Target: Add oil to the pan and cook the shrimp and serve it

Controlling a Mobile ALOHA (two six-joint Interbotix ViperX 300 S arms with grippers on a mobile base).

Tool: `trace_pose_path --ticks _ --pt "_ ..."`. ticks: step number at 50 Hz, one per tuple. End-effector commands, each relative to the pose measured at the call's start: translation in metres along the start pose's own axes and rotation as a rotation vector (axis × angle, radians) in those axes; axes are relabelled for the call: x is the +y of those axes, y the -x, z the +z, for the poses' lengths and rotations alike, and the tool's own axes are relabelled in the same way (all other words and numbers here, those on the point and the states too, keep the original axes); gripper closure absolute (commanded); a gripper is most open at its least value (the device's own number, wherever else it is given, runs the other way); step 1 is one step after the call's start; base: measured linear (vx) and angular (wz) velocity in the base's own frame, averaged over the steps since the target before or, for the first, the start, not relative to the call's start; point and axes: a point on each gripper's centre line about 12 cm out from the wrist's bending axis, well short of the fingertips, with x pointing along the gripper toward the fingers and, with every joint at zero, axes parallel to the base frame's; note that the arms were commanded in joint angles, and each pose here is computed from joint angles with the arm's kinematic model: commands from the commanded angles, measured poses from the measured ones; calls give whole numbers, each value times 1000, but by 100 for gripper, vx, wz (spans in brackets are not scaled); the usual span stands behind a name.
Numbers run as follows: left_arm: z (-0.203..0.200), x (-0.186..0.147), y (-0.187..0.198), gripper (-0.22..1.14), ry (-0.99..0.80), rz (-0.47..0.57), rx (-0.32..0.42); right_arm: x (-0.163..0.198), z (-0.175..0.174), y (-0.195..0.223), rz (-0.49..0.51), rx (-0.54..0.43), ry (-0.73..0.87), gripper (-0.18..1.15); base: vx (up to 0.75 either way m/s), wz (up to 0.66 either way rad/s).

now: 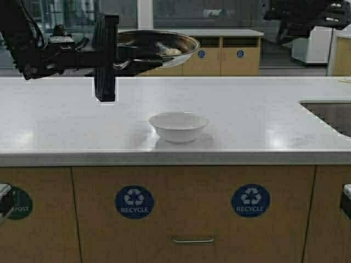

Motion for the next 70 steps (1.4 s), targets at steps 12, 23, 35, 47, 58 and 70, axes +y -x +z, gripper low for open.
trace_pose_path --ticks 12,23,35,47,58,70 --pt "19 -4 -15 88 -78 105 -42 -4 13 0 -12 -36 -20 89 0 2" --pt "29 -1 -24 88 -133 245 -78 -4 13 0 -12 -34 -20 89 0 0" --pt "36 -12 -44 88 -294 447 -86 -4 13 0 -13 -36 -22 89 0 0" --pt "42 -20 -54 88 -410 563 -101 -5 12 0 -13 -34 -23 89 0 0" --pt "39 -26 -64 88 -524 639 -87 -4 13 0 -12 -37 -23 89 0 0" --pt "40 -43 -74 88 -692 715 -77 -4 13 0 -12 -37 -26 89 0 0"
